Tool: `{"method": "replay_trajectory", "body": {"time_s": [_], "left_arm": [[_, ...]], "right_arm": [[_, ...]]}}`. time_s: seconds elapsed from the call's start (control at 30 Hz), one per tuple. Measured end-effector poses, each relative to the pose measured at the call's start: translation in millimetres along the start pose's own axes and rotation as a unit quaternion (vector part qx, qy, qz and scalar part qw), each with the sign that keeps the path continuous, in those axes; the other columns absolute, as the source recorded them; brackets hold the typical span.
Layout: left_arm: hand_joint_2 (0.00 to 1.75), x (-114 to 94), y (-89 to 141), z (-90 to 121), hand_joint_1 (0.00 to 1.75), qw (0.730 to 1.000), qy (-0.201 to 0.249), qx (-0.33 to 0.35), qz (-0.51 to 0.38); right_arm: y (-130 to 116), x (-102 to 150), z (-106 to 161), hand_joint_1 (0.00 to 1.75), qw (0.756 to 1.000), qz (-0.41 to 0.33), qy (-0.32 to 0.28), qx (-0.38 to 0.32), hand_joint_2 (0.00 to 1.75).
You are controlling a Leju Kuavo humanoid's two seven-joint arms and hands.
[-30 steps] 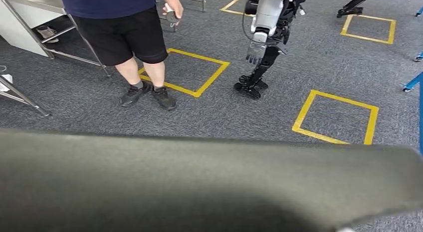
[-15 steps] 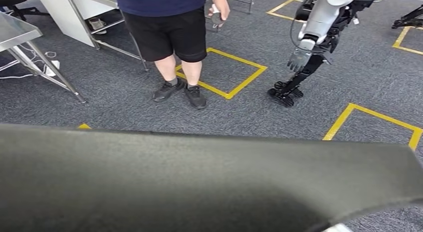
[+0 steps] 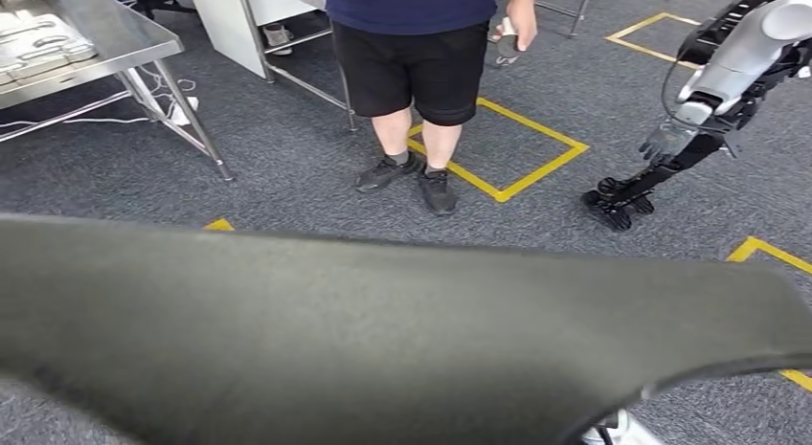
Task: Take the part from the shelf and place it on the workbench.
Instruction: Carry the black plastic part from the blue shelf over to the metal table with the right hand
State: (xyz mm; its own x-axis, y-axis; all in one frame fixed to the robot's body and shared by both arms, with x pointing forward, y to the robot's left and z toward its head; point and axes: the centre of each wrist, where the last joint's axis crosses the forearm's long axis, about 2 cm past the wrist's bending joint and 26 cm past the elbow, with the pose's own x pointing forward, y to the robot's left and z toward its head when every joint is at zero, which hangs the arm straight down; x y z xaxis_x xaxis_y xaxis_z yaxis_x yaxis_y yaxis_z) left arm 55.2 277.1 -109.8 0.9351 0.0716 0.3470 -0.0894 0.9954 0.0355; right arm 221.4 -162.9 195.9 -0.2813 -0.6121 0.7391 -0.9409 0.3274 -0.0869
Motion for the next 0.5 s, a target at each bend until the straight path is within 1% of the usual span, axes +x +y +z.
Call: {"method": "replay_trajectory", "body": {"time_s": [0.13, 0.27, 0.4, 0.5], "left_arm": [[1.75, -2.5, 1.3, 0.5, 0.00, 1.000, 0.002, 0.001, -0.001], [1.75, 1.2, 0.9, -0.3, 0.00, 1.000, -0.002, 0.001, 0.000], [1.75, -1.4, 1.1, 0.2, 0.00, 1.000, 0.001, 0.001, 0.000], [1.75, 0.5, 0.9, -0.2, 0.00, 1.000, -0.001, 0.001, 0.000]], "right_arm": [[0.0, 0.0, -0.4, 1.75, 1.000, 0.000, -0.003, -0.002, 1.75], [0.8, -0.3, 0.5, 1.75, 1.000, -0.001, -0.004, -0.006, 1.75], [0.9, -0.6, 1.8, 1.75, 1.000, -0.001, -0.003, -0.008, 1.75], [0.5, -0.3, 1.9, 1.75, 1.000, 0.000, -0.004, -0.009, 1.75]]}}
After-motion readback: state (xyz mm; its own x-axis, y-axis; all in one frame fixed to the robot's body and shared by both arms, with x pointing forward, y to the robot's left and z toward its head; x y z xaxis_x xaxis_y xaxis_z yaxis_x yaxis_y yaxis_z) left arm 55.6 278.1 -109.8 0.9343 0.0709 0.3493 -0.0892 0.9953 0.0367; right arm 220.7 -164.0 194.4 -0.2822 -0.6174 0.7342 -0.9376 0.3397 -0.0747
